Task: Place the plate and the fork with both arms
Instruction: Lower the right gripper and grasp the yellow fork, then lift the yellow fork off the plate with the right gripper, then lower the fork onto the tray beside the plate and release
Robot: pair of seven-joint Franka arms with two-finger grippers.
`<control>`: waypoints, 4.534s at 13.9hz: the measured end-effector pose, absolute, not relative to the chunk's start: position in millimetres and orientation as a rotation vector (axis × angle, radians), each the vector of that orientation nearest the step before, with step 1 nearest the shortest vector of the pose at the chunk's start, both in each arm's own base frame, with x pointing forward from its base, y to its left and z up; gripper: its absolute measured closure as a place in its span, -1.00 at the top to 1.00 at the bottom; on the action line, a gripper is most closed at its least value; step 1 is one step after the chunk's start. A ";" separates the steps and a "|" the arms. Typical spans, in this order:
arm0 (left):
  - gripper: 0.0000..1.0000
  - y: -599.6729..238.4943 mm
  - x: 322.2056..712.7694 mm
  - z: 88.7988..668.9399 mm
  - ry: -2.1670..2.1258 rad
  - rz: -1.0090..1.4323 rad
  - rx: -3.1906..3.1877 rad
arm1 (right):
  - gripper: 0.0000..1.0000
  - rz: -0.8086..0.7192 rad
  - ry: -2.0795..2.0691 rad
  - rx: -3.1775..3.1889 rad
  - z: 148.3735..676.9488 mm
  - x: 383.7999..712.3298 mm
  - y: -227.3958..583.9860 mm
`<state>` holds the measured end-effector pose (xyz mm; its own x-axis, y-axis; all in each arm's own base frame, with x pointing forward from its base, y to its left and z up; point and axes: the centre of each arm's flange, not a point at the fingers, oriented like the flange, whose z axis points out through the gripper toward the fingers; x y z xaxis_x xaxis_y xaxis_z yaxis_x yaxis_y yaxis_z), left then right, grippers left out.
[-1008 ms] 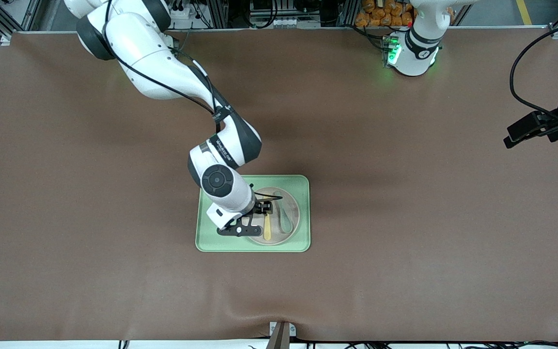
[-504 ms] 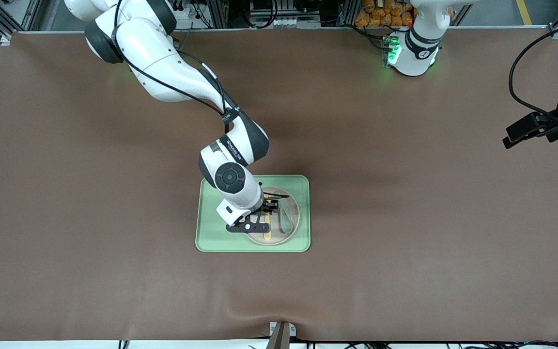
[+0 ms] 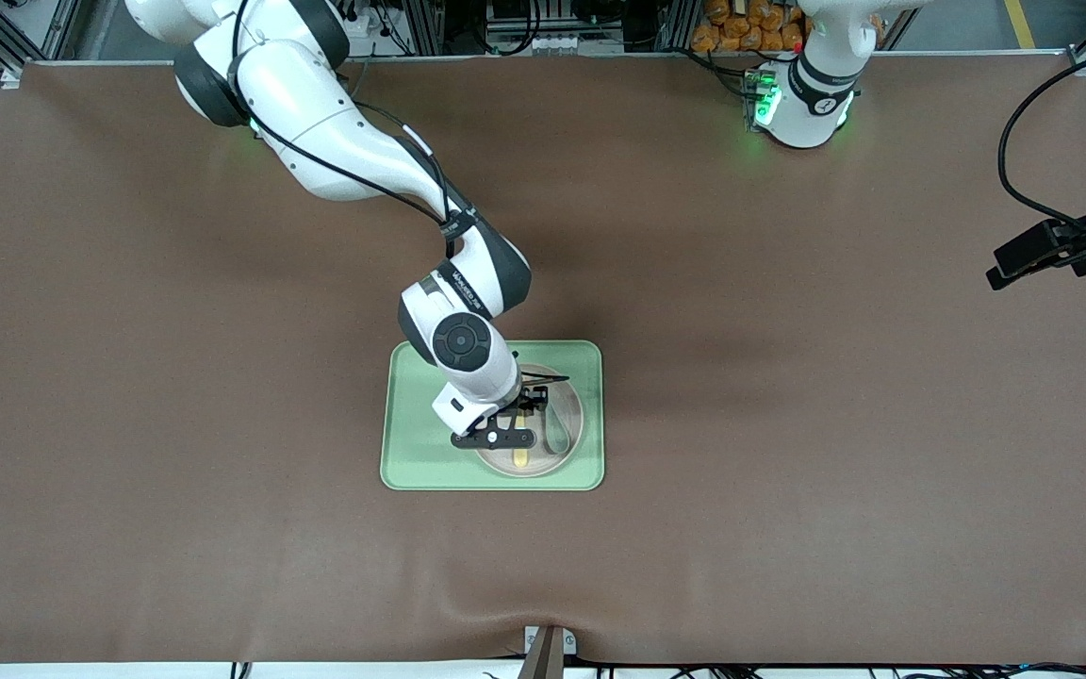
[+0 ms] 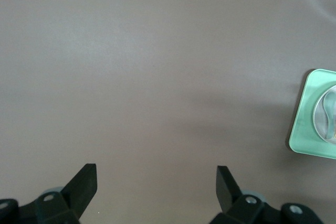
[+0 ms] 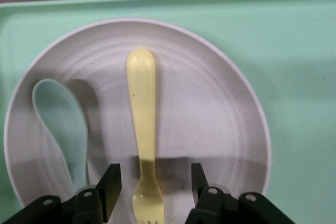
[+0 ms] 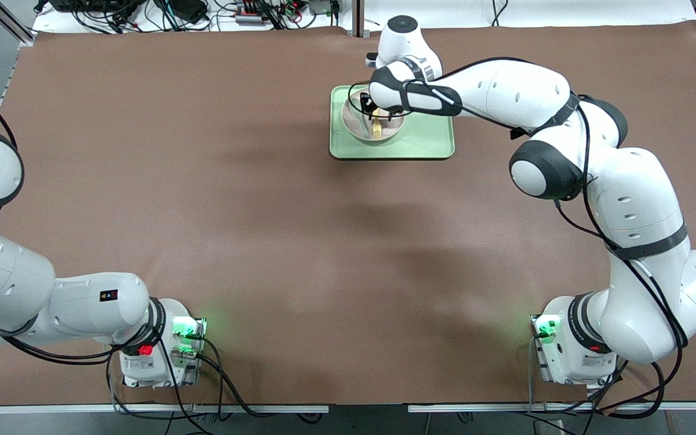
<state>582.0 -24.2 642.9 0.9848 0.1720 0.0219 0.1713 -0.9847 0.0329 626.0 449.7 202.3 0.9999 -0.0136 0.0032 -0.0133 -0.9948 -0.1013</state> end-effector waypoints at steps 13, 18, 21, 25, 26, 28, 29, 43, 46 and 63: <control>1.00 -26.9 581.9 640.4 0.261 0.030 3.100 | 0.00 0.014 -0.029 -3.055 192.0 610.8 466.2; 1.00 -28.7 581.8 637.1 0.256 0.019 3.101 | -0.45 -0.009 -0.049 -3.076 191.8 612.8 463.5; 1.00 -29.0 581.9 636.8 0.255 0.019 3.101 | -0.45 0.010 -0.044 -3.089 191.7 613.5 460.5; 1.00 -29.5 583.5 633.7 0.253 0.012 3.101 | -0.45 0.024 -0.008 -3.096 202.4 623.9 450.8; 1.00 -29.8 583.7 633.3 0.252 0.011 3.101 | -0.45 0.020 0.009 -3.093 205.6 628.2 446.7; 1.00 -30.0 583.7 633.3 0.252 0.011 3.101 | -0.45 0.025 0.040 -3.090 209.5 636.3 435.9; 1.00 -30.0 583.8 633.2 0.252 0.012 3.101 | -0.45 0.033 0.051 -3.093 210.8 638.8 431.2; 1.00 -30.4 583.8 633.1 0.251 0.011 3.101 | -0.45 0.164 -0.055 -3.122 214.6 676.6 333.0; 1.00 -30.3 583.8 633.1 0.251 0.011 3.101 | -0.45 0.218 -0.037 -3.118 208.7 672.7 315.2; 1.00 -30.1 583.8 632.6 0.252 0.010 3.101 | 1.00 0.213 0.039 -3.103 258.1 676.8 281.3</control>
